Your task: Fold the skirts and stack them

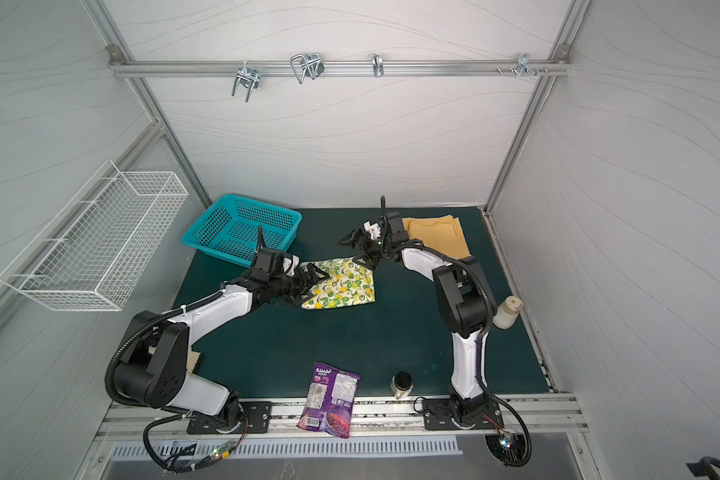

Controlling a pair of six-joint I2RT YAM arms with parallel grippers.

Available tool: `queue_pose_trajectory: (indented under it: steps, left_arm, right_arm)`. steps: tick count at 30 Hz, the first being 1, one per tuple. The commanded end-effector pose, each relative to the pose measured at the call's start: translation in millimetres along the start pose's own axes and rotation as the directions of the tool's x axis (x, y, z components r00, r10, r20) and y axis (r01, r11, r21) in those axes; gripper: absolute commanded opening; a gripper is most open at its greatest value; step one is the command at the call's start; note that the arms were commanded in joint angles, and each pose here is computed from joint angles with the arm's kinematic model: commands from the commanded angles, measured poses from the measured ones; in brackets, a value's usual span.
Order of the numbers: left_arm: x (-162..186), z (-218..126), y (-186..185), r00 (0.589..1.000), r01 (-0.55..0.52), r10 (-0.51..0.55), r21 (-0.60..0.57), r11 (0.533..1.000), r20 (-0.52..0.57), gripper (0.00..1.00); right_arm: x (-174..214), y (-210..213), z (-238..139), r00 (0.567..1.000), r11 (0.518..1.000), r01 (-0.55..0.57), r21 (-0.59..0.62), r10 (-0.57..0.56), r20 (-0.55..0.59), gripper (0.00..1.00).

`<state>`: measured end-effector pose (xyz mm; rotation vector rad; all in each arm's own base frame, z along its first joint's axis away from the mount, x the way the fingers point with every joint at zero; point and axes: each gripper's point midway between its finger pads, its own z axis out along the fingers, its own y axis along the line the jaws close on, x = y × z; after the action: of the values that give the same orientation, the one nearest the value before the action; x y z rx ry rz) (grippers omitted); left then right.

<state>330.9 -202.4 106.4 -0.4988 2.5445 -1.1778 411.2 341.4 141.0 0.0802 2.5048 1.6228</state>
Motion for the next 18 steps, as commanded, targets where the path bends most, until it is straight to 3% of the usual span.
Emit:
queue_pose_trajectory:
  steps: [1, 9, 18]
  left_arm:
    - [-8.2, -1.5, -13.2, 0.999, -0.025, 0.022, 0.060, 0.998, 0.044, 0.99]
    - [-2.8, 3.5, -0.3, 0.999, -0.009, 0.008, 0.045, 0.999, 0.035, 0.99]
    - [1.6, -1.1, 1.3, 0.999, -0.016, 0.015, 0.039, 0.999, 0.032, 0.99]
  right_arm:
    - [-4.1, 7.8, 11.7, 0.999, 0.997, -0.025, -0.071, 0.022, -0.035, 0.99]
    - [-11.2, -13.2, 33.3, 0.995, 0.992, -0.089, -0.090, 0.084, -0.051, 0.99]
    - [-14.1, -41.7, 40.9, 0.995, 0.995, -0.094, -0.015, 0.094, -0.019, 0.99]
